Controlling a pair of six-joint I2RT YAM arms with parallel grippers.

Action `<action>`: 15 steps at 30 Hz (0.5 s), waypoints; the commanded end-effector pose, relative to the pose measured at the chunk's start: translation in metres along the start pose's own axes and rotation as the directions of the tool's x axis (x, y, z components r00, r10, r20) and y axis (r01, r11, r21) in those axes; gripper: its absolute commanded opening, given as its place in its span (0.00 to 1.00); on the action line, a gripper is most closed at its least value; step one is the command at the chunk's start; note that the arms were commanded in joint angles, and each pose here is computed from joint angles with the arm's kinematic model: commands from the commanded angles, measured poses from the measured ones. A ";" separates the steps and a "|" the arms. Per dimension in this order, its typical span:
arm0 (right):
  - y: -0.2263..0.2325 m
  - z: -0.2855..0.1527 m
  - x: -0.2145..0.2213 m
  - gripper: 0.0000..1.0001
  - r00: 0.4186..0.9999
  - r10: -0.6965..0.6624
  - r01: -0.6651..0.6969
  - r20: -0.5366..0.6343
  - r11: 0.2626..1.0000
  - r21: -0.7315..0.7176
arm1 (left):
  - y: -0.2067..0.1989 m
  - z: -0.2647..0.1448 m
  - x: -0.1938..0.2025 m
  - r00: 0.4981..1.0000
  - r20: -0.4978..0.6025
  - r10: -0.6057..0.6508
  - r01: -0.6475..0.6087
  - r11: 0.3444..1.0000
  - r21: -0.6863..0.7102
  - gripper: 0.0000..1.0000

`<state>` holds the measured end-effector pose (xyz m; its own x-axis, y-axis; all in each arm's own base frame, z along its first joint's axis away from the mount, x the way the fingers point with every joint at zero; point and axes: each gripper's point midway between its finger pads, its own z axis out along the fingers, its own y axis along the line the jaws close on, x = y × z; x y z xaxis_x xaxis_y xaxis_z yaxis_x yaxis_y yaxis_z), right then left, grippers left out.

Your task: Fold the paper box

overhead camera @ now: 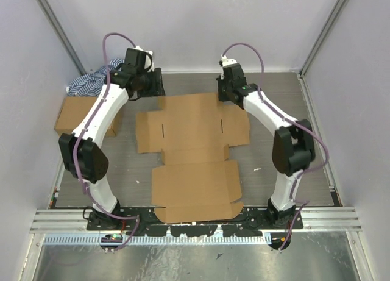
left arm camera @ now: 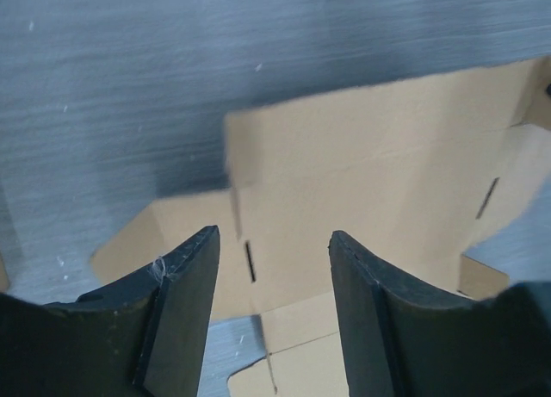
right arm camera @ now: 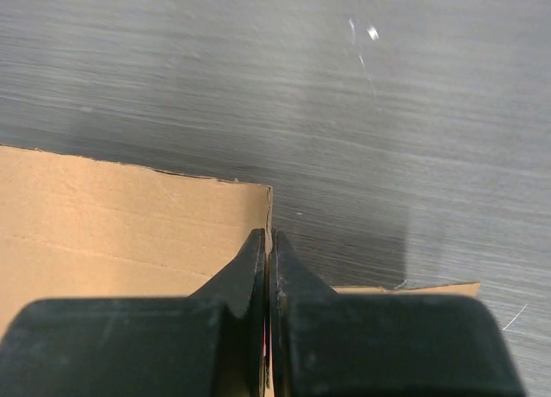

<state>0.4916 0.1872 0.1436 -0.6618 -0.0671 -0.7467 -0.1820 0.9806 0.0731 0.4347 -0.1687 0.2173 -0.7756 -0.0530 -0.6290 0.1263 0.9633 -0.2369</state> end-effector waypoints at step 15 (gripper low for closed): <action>0.089 -0.180 -0.036 0.02 0.817 -0.099 0.413 0.568 0.788 -0.457 | -0.109 -0.101 -0.010 0.901 0.346 0.262 -0.425 0.697 0.577 0.70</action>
<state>0.3891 0.2300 0.2623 -0.2347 -0.0554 -0.9705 -0.6439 0.7568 0.1125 0.3985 -0.2195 0.3179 -0.4923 0.0575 -0.8685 0.6049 0.7401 -0.2939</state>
